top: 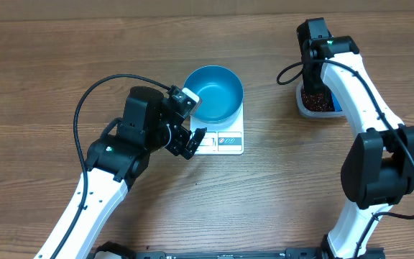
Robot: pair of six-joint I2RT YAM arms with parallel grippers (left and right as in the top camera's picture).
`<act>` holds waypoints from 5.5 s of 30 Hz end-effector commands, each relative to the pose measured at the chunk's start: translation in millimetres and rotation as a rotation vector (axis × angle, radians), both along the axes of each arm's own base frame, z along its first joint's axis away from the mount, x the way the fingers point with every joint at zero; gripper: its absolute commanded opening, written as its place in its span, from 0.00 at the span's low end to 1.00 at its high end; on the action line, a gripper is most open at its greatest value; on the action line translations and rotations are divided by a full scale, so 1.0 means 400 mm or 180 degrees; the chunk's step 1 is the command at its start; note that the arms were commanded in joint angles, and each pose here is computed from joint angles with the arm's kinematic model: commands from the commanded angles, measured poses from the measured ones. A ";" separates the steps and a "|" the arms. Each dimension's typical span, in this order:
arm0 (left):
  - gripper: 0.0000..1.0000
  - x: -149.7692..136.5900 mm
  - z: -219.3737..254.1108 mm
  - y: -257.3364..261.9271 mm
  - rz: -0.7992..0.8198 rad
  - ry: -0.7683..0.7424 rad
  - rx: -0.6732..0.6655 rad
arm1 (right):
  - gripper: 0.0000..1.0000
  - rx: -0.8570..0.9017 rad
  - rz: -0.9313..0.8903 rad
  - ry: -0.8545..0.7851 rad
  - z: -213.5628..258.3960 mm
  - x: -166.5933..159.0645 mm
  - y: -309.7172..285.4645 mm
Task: Scoop item into bowl and weigh 150g on scale
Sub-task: 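Push the blue scoop down into the red beans with the right gripper, then tilt the right gripper to drag the scoop through the beans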
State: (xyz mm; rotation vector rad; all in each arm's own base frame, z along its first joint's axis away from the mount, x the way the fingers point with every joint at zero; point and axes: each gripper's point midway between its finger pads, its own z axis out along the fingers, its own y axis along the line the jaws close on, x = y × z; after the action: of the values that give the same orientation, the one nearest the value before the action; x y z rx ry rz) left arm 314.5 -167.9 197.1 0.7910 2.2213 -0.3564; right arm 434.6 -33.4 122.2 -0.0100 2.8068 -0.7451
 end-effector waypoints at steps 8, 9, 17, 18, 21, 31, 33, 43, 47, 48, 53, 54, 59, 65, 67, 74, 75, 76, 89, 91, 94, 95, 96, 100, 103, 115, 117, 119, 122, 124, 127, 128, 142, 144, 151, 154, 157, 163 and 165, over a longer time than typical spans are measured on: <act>1.00 0.010 0.024 -0.006 0.0024 -0.0053 -0.0050 | 0.04 0.0162 0.0034 0.0101 -0.028 -0.012 0.015; 1.00 0.010 0.024 -0.006 0.0024 -0.0054 -0.0051 | 0.04 0.0163 0.0034 0.0095 -0.028 -0.011 0.015; 0.99 0.010 0.024 -0.006 0.0024 -0.0053 -0.0050 | 0.04 0.0248 0.0050 0.0098 -0.033 -0.010 0.026; 1.00 0.010 0.024 -0.006 0.0024 -0.0054 -0.0051 | 0.04 0.0272 0.0055 0.0101 -0.034 -0.010 0.029; 0.99 0.010 0.024 -0.006 0.0024 -0.0054 -0.0051 | 0.04 0.0345 0.0067 0.0108 -0.038 -0.011 0.038; 1.00 0.010 0.024 -0.006 0.0024 -0.0054 -0.0051 | 0.04 0.0451 0.0088 0.0110 -0.044 -0.009 0.052; 0.99 0.010 0.024 -0.006 0.0024 -0.0054 -0.0051 | 0.04 0.0490 0.0096 0.0114 -0.046 -0.009 0.057; 1.00 0.010 0.024 -0.006 0.0024 -0.0053 -0.0050 | 0.04 0.0627 0.0120 0.0153 -0.058 -0.011 0.075; 1.00 0.010 0.024 -0.006 0.0024 -0.0054 -0.0051 | 0.04 0.0674 0.0125 0.0199 -0.070 -0.014 0.081; 1.00 0.010 0.024 -0.006 0.0024 -0.0054 -0.0051 | 0.04 0.0709 0.0131 0.0209 -0.073 -0.015 0.086; 1.00 0.010 0.024 -0.006 0.0024 -0.0054 -0.0051 | 0.04 0.0830 0.0149 0.0251 -0.087 -0.016 0.102; 1.00 0.010 0.024 -0.006 0.0024 -0.0054 -0.0051 | 0.04 0.0834 0.0143 0.0252 -0.088 -0.016 0.102; 0.99 0.010 0.024 -0.006 0.0025 -0.0054 -0.0050 | 0.04 0.0896 0.0148 0.0273 -0.095 -0.017 0.111; 1.00 0.010 0.024 -0.006 0.0024 -0.0054 -0.0051 | 0.04 0.0999 0.0166 0.0288 -0.099 -0.019 0.125; 1.00 0.010 0.024 -0.006 0.0024 -0.0054 -0.0051 | 0.04 0.1051 0.0175 0.0293 -0.101 -0.019 0.132; 0.99 0.010 0.024 -0.006 0.0024 -0.0054 -0.0051 | 0.04 0.1240 0.0209 0.0296 -0.104 -0.018 0.157; 0.99 0.010 0.024 -0.006 0.0024 -0.0054 -0.0051 | 0.04 0.1253 0.0210 0.0294 -0.104 -0.017 0.158; 0.99 0.010 0.024 -0.006 0.0024 -0.0054 -0.0051 | 0.04 0.1254 0.0209 0.0294 -0.104 -0.017 0.158; 1.00 0.010 0.024 -0.006 0.0024 -0.0054 -0.0051 | 0.04 0.1770 0.0210 0.0237 -0.105 -0.004 0.194; 0.99 0.010 0.024 -0.006 0.0024 -0.0054 -0.0051 | 0.04 0.1876 0.0166 0.0233 -0.104 -0.004 0.186; 0.99 0.010 0.024 -0.006 0.0024 -0.0054 -0.0051 | 0.04 0.2014 0.0075 0.0212 -0.103 -0.003 0.163; 0.99 0.010 0.024 -0.006 0.0024 -0.0054 -0.0051 | 0.04 0.2054 0.0053 0.0205 -0.102 -0.002 0.158; 1.00 0.010 0.024 -0.006 0.0024 -0.0054 -0.0051 | 0.04 0.2131 0.0010 0.0191 -0.101 -0.001 0.147; 0.99 0.010 0.024 -0.006 0.0024 -0.0054 -0.0051 | 0.04 0.2382 -0.0072 0.0176 -0.096 -0.003 0.136; 1.00 0.010 0.024 -0.006 0.0024 -0.0054 -0.0051 | 0.04 0.2521 -0.0128 0.0156 -0.091 -0.003 0.125; 0.99 0.010 0.024 -0.006 0.0024 -0.0054 -0.0051 | 0.04 0.2812 -0.0351 0.0376 -0.138 -0.028 0.109; 0.99 0.010 0.025 -0.007 0.0024 -0.0055 -0.0051 | 0.04 0.2847 -0.0349 0.0378 -0.139 -0.027 0.113; 1.00 0.010 0.025 -0.007 0.0024 -0.0055 -0.0051 | 0.04 0.2848 -0.0359 0.0373 -0.139 -0.027 0.110; 1.00 0.010 0.025 -0.007 0.0024 -0.0055 -0.0051 | 0.04 0.2862 -0.0398 0.0366 -0.139 -0.029 0.099; 1.00 0.010 0.025 -0.007 0.0024 -0.0055 -0.0051 | 0.04 0.2876 -0.0441 0.0352 -0.138 -0.030 0.086; 1.00 0.010 0.025 -0.007 0.0024 -0.0055 -0.0051 | 0.04 0.2977 -0.0491 0.0313 -0.134 -0.028 0.073; 1.00 0.010 0.025 -0.007 0.0025 -0.0054 -0.0052 | 0.04 0.3023 -0.0515 0.0293 -0.132 -0.027 0.067; 1.00 0.010 0.025 -0.007 0.0024 -0.0054 -0.0053 | 0.04 0.3247 -0.0819 0.0246 -0.135 -0.049 -0.006; 0.99 0.010 0.025 -0.007 0.0024 -0.0054 -0.0053 | 0.04 0.3250 -0.0839 0.0251 -0.143 -0.053 -0.009; 1.00 0.010 0.025 -0.007 0.0024 -0.0054 -0.0053 | 0.04 0.3363 -0.0961 0.0333 -0.187 -0.069 -0.018; 1.00 0.010 0.025 -0.007 0.0024 -0.0055 -0.0051 | 0.04 0.3406 -0.1008 0.0372 -0.204 -0.072 -0.022; 1.00 0.010 0.025 -0.007 0.0024 -0.0055 -0.0051 | 0.04 0.3405 -0.0995 0.0384 -0.209 -0.073 -0.022; 1.00 0.010 0.024 -0.006 0.0024 -0.0054 -0.0051 | 0.04 0.3344 -0.0975 0.0341 -0.213 -0.066 -0.031; 1.00 0.010 0.024 -0.006 0.0024 -0.0054 -0.0051 | 0.04 0.3310 -0.0896 0.0314 -0.214 -0.061 -0.035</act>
State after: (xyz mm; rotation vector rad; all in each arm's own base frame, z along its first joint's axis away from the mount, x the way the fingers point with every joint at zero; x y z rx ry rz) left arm 314.5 -167.9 197.1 0.7910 2.2213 -0.3564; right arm 433.9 -48.9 93.7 0.5054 2.7769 0.8262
